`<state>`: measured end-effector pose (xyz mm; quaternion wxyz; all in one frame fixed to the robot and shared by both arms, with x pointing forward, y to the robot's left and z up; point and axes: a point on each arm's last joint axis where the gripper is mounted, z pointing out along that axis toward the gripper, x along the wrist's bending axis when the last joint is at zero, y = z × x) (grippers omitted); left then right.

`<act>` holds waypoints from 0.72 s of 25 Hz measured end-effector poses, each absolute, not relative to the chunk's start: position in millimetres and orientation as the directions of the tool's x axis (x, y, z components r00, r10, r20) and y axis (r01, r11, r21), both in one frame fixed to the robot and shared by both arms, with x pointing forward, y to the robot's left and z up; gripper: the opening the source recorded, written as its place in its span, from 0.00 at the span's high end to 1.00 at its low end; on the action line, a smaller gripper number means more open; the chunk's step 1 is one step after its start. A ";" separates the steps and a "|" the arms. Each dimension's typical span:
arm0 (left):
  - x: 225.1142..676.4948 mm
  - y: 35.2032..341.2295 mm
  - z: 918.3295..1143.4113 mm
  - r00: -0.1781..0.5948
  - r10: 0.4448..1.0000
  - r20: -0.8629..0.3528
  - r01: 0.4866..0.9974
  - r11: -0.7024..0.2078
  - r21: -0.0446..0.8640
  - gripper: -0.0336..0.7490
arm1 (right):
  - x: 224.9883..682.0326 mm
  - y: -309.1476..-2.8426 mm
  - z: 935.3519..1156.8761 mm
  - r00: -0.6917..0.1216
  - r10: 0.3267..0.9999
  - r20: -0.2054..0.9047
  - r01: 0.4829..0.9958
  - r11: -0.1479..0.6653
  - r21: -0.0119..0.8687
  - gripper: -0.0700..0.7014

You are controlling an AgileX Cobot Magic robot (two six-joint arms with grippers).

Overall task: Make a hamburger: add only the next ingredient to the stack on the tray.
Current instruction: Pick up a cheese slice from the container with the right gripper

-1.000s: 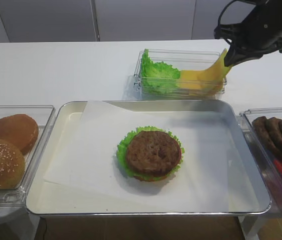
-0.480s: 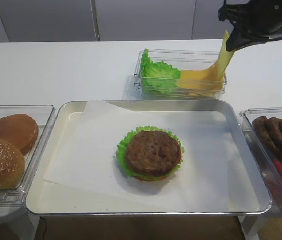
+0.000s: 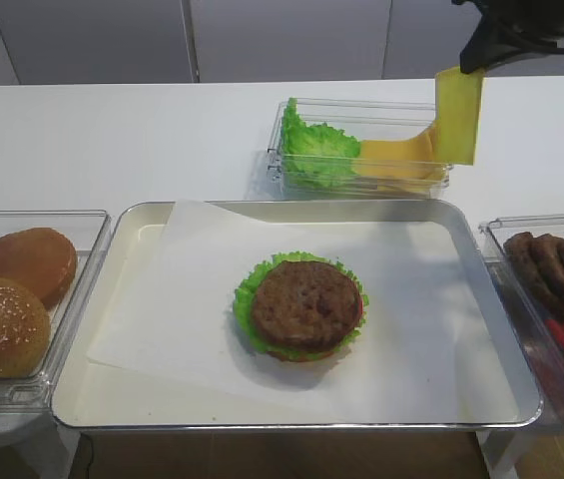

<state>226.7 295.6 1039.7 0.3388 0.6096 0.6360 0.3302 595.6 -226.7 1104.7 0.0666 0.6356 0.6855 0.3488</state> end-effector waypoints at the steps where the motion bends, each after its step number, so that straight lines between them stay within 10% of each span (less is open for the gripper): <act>1: 226.7 295.6 1039.7 -0.027 0.999 -0.028 0.552 0.039 0.833 0.41 | 593.4 -226.8 1107.3 -0.187 0.917 0.352 0.824 -0.049 0.564 0.86; 18: 226.7 295.6 1039.7 -0.027 0.999 -0.028 0.552 0.039 0.833 0.41 | 554.2 -222.7 1144.7 -0.258 0.873 0.413 0.831 -0.017 0.555 0.86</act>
